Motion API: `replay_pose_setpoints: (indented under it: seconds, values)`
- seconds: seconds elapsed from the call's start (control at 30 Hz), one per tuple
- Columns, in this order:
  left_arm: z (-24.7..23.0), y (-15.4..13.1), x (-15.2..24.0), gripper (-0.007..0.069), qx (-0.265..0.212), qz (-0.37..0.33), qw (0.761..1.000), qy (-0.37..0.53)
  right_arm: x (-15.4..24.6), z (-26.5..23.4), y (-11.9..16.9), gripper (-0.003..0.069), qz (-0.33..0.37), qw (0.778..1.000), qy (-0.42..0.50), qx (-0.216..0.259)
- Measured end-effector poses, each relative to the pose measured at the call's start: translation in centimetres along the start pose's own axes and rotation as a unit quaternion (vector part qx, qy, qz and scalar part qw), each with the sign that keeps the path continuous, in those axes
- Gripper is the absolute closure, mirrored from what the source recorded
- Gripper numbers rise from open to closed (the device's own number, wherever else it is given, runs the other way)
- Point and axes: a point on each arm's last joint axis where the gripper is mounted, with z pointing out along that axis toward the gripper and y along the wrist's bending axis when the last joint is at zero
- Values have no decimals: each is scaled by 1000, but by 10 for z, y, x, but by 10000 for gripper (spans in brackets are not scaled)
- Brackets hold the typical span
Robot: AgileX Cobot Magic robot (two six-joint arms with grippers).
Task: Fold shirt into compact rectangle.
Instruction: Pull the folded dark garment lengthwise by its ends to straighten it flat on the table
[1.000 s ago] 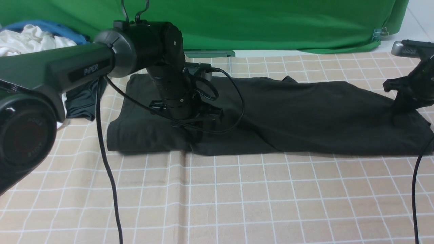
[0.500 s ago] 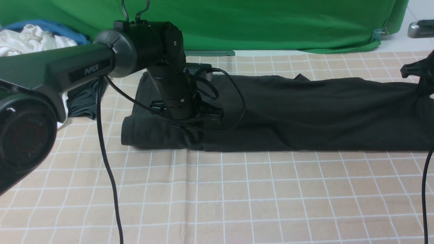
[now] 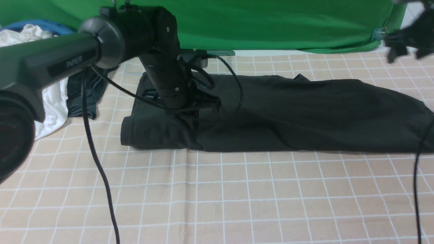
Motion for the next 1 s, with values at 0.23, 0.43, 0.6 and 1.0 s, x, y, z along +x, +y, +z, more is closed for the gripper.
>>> replay_pose_setpoints:
  seconds: [0.23, 0.43, 0.6, 1.0]
  values:
    - [-26, -5, 2, 606, 6, 0, 1000, -23, -8, 30, 81, 118, -149, 987, -24, -52]
    - [-33, -6, 3, 606, 6, 2, 1000, -26, 3, 67, 112, 118, -229, 972, -4, -56]
    - [-34, -6, 4, 606, 6, 2, 1000, -26, 6, 81, 119, 130, -254, 966, -10, -49]
    - [-34, -6, 4, 606, 6, 2, 1000, -26, 7, 87, 121, 596, -256, 965, 9, -54]
